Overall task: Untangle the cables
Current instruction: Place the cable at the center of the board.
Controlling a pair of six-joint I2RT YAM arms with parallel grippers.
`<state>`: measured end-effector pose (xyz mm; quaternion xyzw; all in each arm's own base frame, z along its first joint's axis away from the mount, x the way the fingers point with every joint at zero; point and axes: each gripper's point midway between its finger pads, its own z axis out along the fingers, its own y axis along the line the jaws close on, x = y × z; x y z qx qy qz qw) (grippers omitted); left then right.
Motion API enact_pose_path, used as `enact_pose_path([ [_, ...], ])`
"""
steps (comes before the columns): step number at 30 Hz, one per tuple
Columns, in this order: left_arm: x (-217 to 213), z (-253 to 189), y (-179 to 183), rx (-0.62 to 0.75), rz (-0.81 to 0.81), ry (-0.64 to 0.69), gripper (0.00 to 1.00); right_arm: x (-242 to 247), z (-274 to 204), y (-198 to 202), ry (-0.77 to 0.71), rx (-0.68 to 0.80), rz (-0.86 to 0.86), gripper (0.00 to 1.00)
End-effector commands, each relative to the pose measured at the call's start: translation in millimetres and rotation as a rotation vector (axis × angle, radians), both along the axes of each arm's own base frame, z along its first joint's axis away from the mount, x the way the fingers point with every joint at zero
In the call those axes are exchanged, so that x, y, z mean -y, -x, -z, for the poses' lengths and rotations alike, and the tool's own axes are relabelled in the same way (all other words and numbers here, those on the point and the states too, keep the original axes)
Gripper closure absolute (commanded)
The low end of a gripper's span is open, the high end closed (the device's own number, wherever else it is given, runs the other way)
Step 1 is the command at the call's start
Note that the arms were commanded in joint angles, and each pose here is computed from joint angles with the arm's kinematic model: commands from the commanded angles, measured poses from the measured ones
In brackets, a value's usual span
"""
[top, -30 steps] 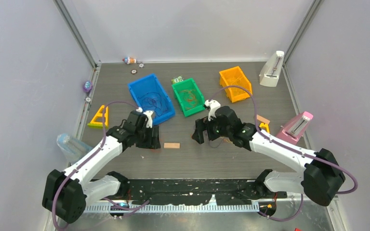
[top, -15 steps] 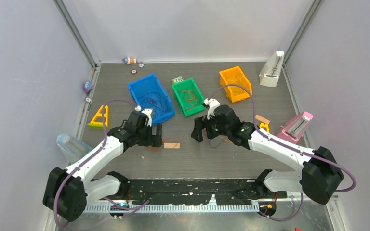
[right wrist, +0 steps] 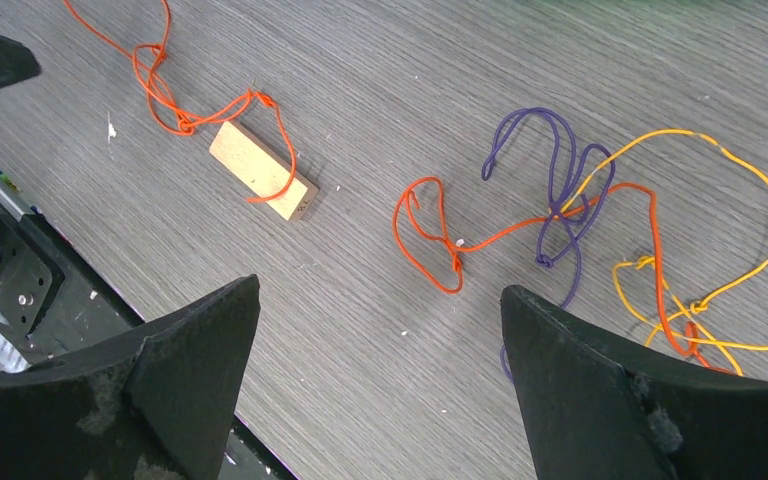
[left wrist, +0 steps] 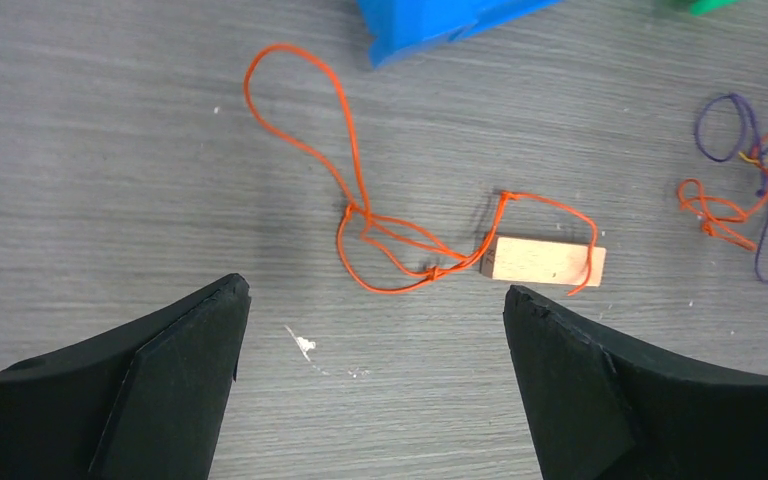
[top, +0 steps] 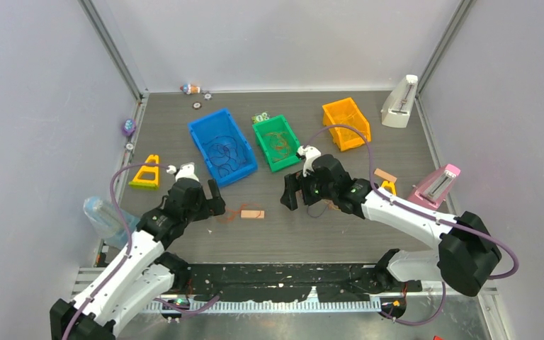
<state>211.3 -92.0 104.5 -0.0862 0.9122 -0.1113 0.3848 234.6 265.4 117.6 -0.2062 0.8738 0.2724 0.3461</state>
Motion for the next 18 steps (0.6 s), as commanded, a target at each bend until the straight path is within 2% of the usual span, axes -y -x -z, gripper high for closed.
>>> enact_pose_path([
  [1,1,23,3,-0.082,-0.083,0.03,0.0,-10,-22,-10,-0.044,0.058,-0.012,0.05],
  [3,15,27,-4,-0.094,-0.043,0.064,0.0,-10,-23,-9,-0.046,0.062,-0.012,0.05],
  [8,31,31,-26,-0.12,-0.004,0.051,0.02,-4,-25,-8,-0.039,0.076,-0.004,0.05],
  [14,39,61,-29,-0.185,-0.031,0.074,0.18,5,-29,-7,-0.027,0.095,0.016,0.05],
  [18,30,78,-27,-0.198,-0.092,0.055,0.25,10,-31,-7,-0.03,0.109,0.031,0.05],
])
